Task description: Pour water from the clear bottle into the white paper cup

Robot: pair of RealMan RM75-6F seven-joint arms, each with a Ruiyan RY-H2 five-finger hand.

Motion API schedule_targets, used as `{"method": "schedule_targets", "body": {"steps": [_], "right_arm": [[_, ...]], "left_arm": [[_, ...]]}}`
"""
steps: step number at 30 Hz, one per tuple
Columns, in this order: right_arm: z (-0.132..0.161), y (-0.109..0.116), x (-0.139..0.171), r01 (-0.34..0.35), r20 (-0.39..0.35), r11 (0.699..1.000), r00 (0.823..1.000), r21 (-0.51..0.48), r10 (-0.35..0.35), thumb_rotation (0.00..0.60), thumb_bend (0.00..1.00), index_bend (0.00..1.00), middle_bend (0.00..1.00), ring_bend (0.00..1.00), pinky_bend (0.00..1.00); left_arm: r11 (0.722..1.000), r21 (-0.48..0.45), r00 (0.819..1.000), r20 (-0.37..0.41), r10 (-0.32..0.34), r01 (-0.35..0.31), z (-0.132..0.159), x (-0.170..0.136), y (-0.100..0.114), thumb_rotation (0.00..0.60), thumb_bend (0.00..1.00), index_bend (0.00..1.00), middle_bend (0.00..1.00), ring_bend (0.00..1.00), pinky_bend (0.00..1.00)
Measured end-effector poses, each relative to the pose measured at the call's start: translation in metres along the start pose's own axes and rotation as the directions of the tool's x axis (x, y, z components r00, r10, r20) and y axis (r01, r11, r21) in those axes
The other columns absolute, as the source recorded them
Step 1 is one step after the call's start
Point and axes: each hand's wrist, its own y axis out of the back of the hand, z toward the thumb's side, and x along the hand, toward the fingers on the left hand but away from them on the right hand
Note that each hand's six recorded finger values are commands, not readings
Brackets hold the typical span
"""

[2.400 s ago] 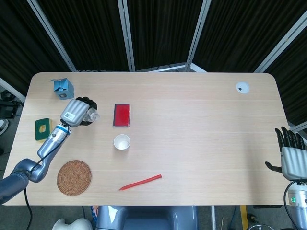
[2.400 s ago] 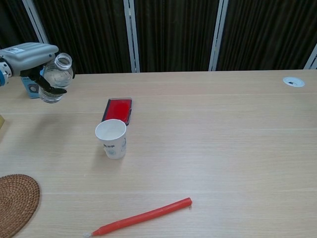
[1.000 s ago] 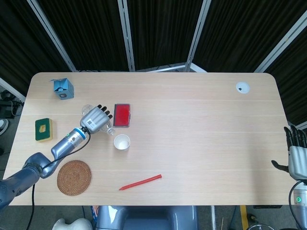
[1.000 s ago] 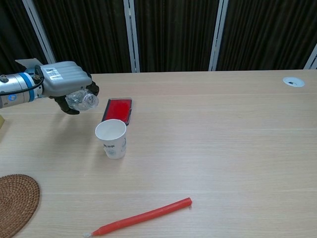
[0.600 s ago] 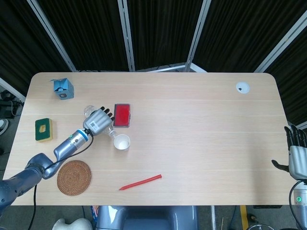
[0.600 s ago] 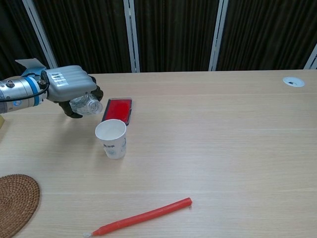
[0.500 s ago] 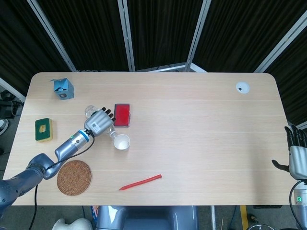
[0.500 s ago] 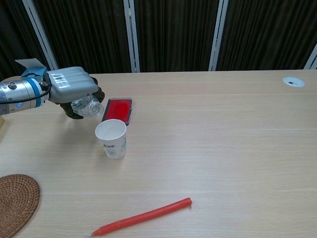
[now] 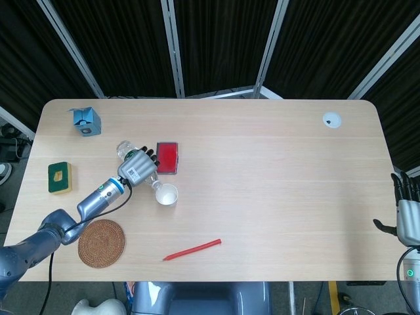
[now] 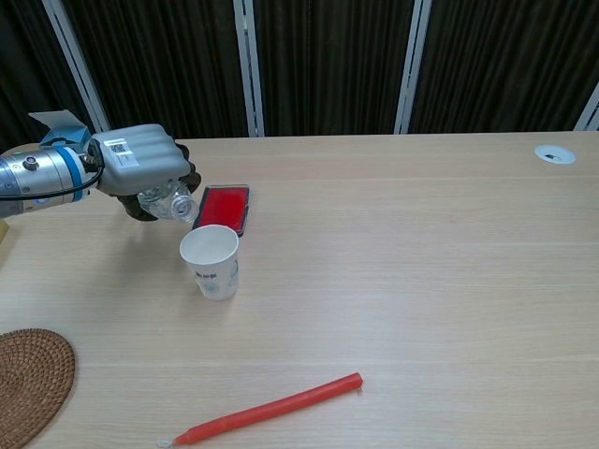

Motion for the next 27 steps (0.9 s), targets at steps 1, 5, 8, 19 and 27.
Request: {"method": "schedule_targets", "body": {"steps": [1,5,8,19,27], "right_arm": [[0.0,0.0,0.0,0.0,0.0,1.0,1.0,-0.001,0.0,0.6,0.0,0.0,0.0,0.0,0.0],[0.0,0.0,0.0,-0.002,0.0,1.0,1.0,-0.005,0.002,0.6,0.0,0.0,0.0,0.0,0.0],[-0.001,0.001,0.0,-0.003,0.001,1.0,1.0,-0.007,0.003,0.6,0.0,0.0,0.0,0.0,0.0],[-0.001,0.003,0.0,0.001,0.0,1.0,1.0,-0.016,-0.001,0.6,0.0,0.0,0.0,0.0,0.0],[-0.003,0.004,0.0,0.0,0.002,1.0,1.0,-0.016,0.0,0.6,0.0,0.0,0.0,0.0,0.0]], "left_arm": [[1.0,0.006,1.0,0.002,0.001,-0.001,0.0,0.0,0.0,0.6,0.61,0.69,0.55,0.31,0.4],[0.999,0.043,1.0,0.01,0.006,-0.007,0.0,-0.001,0.001,0.6,0.61,0.69,0.55,0.31,0.41],[0.996,0.087,1.0,0.013,0.018,-0.019,-0.001,-0.001,0.003,0.6,0.61,0.69,0.55,0.32,0.41],[0.983,0.177,0.999,0.015,0.04,-0.042,-0.001,-0.001,0.007,0.6,0.62,0.7,0.56,0.32,0.41],[0.984,0.167,0.998,0.018,0.055,-0.058,0.003,0.0,0.011,0.6,0.61,0.7,0.55,0.32,0.41]]}}
